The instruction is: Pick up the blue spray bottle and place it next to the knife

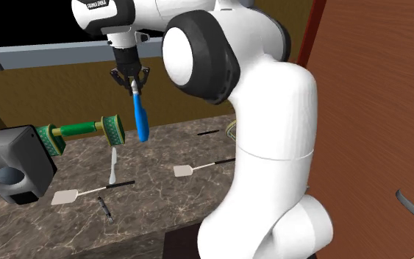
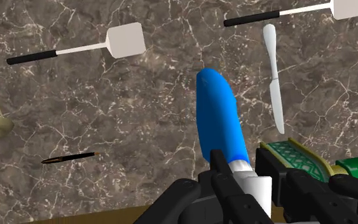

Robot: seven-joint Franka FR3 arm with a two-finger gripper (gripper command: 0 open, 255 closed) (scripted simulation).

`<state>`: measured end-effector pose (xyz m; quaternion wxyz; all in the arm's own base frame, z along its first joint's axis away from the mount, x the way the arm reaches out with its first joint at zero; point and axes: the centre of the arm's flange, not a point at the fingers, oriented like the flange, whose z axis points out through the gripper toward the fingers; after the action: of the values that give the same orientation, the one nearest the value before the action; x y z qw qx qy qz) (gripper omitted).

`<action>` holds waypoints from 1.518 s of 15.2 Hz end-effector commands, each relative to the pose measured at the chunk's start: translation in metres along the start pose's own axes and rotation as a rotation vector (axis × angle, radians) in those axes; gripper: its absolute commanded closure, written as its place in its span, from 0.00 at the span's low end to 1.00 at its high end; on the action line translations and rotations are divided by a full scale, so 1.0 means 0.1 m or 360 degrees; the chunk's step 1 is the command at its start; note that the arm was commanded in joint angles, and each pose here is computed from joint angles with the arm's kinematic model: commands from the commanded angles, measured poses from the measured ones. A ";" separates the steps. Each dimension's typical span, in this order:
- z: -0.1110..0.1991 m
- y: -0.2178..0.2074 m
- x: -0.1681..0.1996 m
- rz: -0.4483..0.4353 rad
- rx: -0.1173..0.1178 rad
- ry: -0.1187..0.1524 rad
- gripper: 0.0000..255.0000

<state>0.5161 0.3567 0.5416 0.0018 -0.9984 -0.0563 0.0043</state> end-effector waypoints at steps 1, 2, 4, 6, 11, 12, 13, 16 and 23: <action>0.09 -0.18 0.14 0.0003 0.0000 0.0001 1.00; 0.15 -0.28 0.21 0.0003 0.0000 0.0001 1.00; 0.25 -0.47 0.36 0.0003 0.0000 0.0001 1.00; 0.36 -0.66 0.51 0.0003 0.0000 0.0001 1.00; 0.63 -0.86 0.66 0.0003 0.0000 0.0001 1.00; 0.68 -0.86 0.66 0.0003 0.0000 0.0001 1.00; 0.73 -0.86 0.66 0.0003 0.0000 0.0001 1.00; 0.89 -0.86 0.66 0.0003 0.0000 0.0001 1.00; 1.10 -0.86 0.66 0.0003 0.0000 0.0001 1.00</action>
<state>0.5641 0.4520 0.4795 0.0174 -0.9986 0.0388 -0.0319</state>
